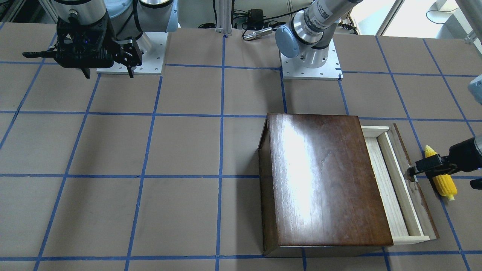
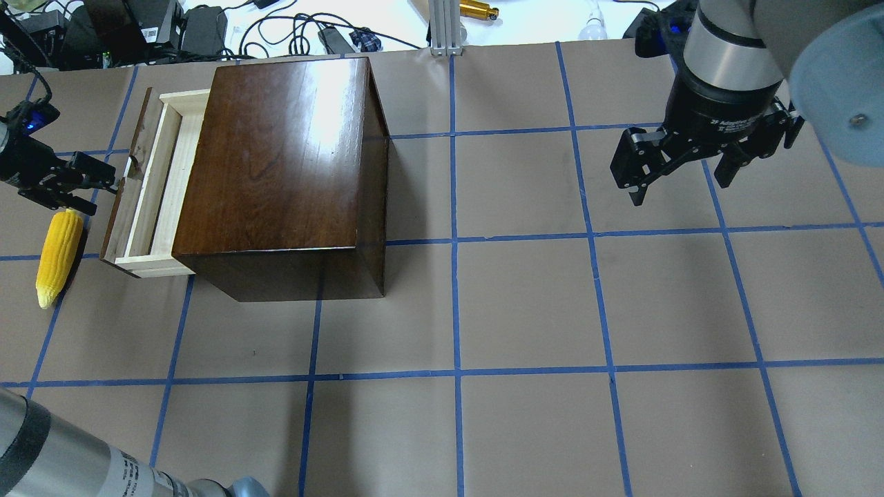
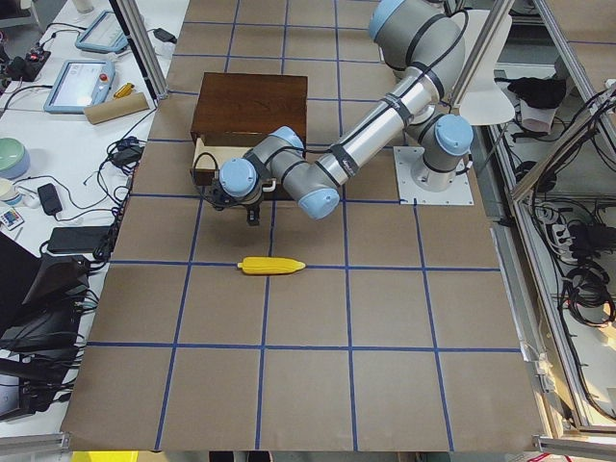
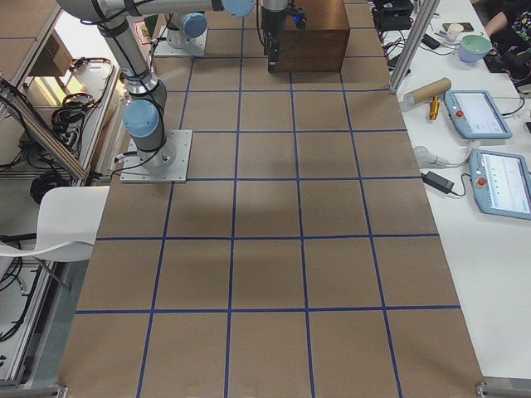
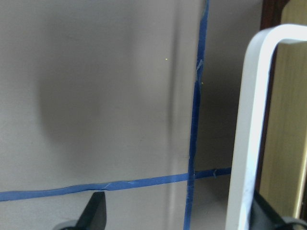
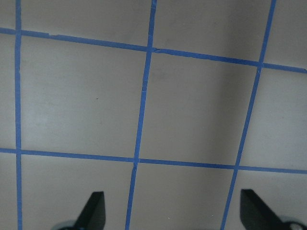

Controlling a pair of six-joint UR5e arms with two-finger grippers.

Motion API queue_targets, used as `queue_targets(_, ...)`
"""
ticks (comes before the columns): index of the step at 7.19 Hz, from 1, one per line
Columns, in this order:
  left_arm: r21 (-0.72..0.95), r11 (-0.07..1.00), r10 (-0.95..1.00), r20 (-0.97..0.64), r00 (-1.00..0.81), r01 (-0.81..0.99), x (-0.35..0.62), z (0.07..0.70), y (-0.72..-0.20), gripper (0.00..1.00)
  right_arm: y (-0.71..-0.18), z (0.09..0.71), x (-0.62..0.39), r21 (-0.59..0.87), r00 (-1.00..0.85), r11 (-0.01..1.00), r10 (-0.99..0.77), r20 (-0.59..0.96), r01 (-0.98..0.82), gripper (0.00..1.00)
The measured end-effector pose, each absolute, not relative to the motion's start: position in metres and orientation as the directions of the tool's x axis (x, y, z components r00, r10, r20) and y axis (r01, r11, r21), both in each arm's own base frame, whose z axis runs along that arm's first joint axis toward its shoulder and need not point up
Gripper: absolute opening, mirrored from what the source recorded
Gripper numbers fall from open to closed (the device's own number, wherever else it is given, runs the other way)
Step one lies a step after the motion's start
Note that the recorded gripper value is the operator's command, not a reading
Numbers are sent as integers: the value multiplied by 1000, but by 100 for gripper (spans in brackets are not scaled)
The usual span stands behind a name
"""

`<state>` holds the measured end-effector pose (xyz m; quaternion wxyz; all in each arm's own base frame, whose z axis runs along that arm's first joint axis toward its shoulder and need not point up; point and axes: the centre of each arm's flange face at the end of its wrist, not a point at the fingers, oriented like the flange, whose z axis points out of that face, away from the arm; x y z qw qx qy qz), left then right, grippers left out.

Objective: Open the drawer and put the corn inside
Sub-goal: 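Release the handle and move the left gripper above the yellow corn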

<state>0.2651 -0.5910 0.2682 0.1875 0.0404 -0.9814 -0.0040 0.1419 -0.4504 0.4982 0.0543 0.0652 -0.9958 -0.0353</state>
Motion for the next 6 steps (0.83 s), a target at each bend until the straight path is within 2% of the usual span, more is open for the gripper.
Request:
queue_targets(4,15,996,-91,363,-927,-92,272,274,-586,100,-450,498,142,78,-986,989,-134,104,-126,100)
queue_targets(6,-10,996,-82,343,-936,-91,270,296,-587,100,-451,498,142,78,-986,989,-134,104,-126,100)
